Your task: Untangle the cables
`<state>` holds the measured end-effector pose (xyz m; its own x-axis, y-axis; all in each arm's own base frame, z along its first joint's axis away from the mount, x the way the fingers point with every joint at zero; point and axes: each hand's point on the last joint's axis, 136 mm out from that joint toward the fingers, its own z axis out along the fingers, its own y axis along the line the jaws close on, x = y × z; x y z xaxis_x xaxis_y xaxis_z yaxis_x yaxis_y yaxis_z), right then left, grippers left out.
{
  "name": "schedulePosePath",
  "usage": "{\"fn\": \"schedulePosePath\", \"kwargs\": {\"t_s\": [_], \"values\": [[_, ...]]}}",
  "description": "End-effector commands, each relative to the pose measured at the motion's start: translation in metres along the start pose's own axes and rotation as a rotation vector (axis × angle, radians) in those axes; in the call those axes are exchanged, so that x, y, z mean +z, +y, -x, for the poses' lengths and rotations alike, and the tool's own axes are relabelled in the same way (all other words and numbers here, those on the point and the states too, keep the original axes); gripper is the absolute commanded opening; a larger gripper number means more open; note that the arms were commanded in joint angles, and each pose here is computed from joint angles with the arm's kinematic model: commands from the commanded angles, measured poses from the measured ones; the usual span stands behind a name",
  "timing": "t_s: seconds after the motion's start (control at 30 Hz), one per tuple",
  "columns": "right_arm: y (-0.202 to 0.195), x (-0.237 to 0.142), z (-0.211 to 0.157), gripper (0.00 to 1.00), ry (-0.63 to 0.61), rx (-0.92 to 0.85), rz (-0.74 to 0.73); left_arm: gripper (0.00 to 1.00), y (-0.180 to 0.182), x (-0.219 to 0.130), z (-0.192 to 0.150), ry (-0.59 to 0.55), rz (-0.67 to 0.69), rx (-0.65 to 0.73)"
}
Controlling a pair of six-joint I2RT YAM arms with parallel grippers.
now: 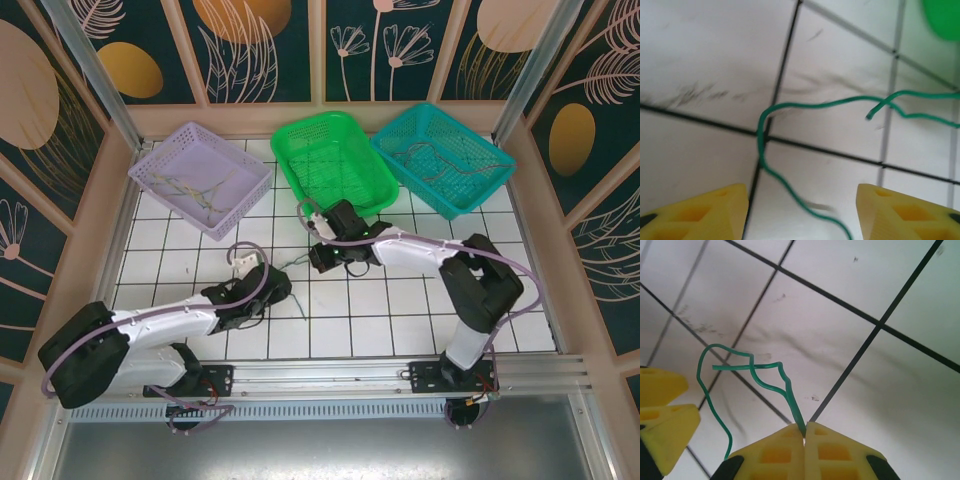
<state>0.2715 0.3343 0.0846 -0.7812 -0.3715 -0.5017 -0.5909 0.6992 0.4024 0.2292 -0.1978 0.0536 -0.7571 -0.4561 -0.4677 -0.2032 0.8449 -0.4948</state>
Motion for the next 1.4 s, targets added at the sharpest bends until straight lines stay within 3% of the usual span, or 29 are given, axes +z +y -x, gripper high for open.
{"fn": "schedulePosePath", "kwargs": {"t_s": [0.0, 0.27, 0.43, 0.53, 0.7, 0.8, 0.93, 1.37], "values": [[0.020, -0.047, 0.027, 0.00, -0.094, 0.024, 0.071, 0.62, -0.032, -0.029, 0.043, -0.151, -0.100, 0.002], [0.027, -0.106, 0.058, 0.00, -0.170, 0.072, 0.127, 0.65, -0.075, -0.097, 0.088, -0.307, -0.331, 0.037], [0.036, -0.127, 0.065, 0.00, -0.198, 0.072, 0.166, 0.64, -0.096, -0.097, 0.086, -0.286, -0.401, 0.085], [0.039, -0.133, 0.063, 0.00, -0.199, 0.072, 0.174, 0.62, -0.102, -0.090, 0.088, -0.282, -0.375, 0.107], [0.044, -0.142, 0.060, 0.00, -0.205, 0.074, 0.197, 0.48, -0.096, -0.076, 0.095, -0.302, -0.278, 0.155], [0.046, -0.146, 0.058, 0.00, -0.207, 0.070, 0.202, 0.31, -0.092, -0.069, 0.099, -0.313, -0.226, 0.180], [0.043, -0.146, 0.053, 0.00, -0.191, 0.064, 0.183, 0.01, -0.086, -0.073, 0.110, -0.359, -0.154, 0.215], [0.020, -0.113, 0.028, 0.00, -0.055, 0.012, -0.024, 0.00, -0.122, -0.112, 0.134, -0.411, -0.186, 0.468]]}}
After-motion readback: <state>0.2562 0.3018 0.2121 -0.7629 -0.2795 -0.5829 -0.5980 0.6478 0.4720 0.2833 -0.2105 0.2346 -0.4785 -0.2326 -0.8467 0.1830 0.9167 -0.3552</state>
